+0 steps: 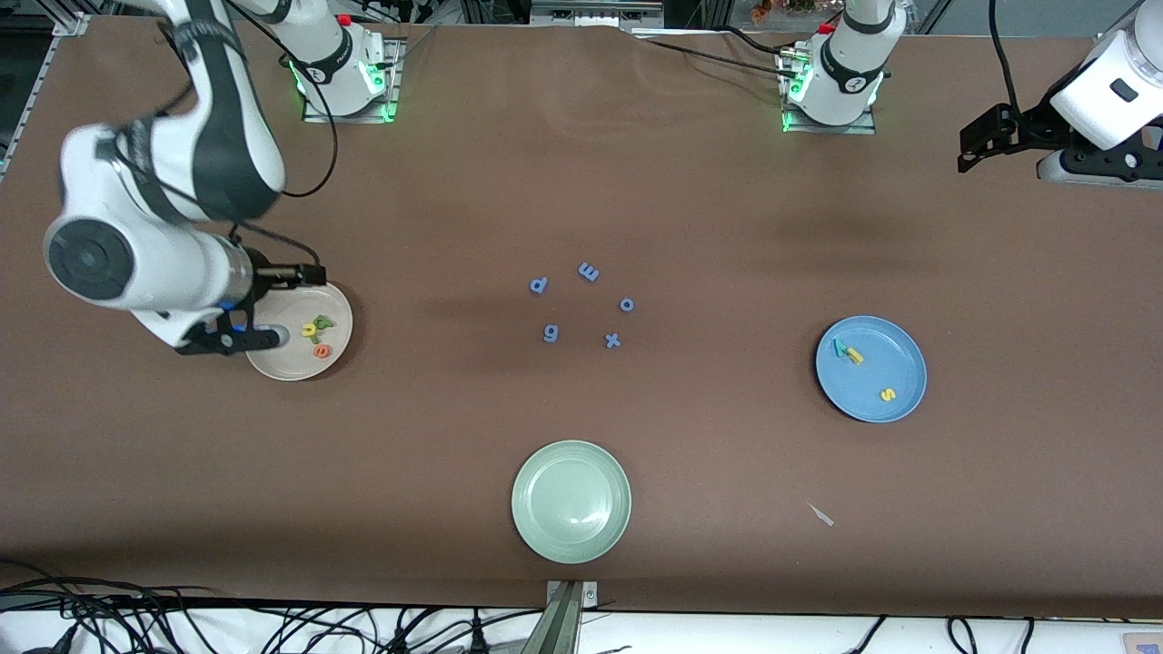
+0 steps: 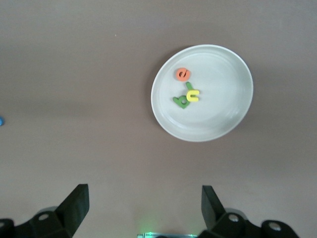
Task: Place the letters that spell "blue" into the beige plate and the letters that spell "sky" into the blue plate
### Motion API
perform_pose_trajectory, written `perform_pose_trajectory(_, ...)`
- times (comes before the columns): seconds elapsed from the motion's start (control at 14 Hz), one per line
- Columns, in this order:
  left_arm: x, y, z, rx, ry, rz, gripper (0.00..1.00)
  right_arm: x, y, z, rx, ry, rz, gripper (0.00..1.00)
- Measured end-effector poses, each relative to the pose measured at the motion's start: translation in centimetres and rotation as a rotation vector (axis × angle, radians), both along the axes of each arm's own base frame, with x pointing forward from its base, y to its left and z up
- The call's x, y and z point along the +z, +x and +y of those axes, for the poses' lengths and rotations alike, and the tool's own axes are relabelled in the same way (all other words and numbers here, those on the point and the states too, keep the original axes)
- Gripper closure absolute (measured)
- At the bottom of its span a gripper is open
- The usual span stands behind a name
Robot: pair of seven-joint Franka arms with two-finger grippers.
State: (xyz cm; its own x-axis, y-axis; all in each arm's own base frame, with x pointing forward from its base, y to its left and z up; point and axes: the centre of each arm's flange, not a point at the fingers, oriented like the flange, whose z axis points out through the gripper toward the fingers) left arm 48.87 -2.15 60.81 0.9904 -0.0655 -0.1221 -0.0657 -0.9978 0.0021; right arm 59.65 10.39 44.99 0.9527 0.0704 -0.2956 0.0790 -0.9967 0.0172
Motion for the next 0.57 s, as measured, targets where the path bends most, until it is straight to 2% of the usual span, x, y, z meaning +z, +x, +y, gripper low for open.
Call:
perform_pose_trajectory(0.29, 0.0, 0.0, 0.0, 0.000, 0.000, 0.000, 0.00, 6.3, -2.0, -4.9, -0.064, 0.032, -0.079, 0.00)
perform_pose_trajectory(0.57, 0.0, 0.0, 0.0, 0.000, 0.000, 0.000, 0.00, 10.7, -3.5, -8.3, -0.101, 0.007, -0.157, 0.00)
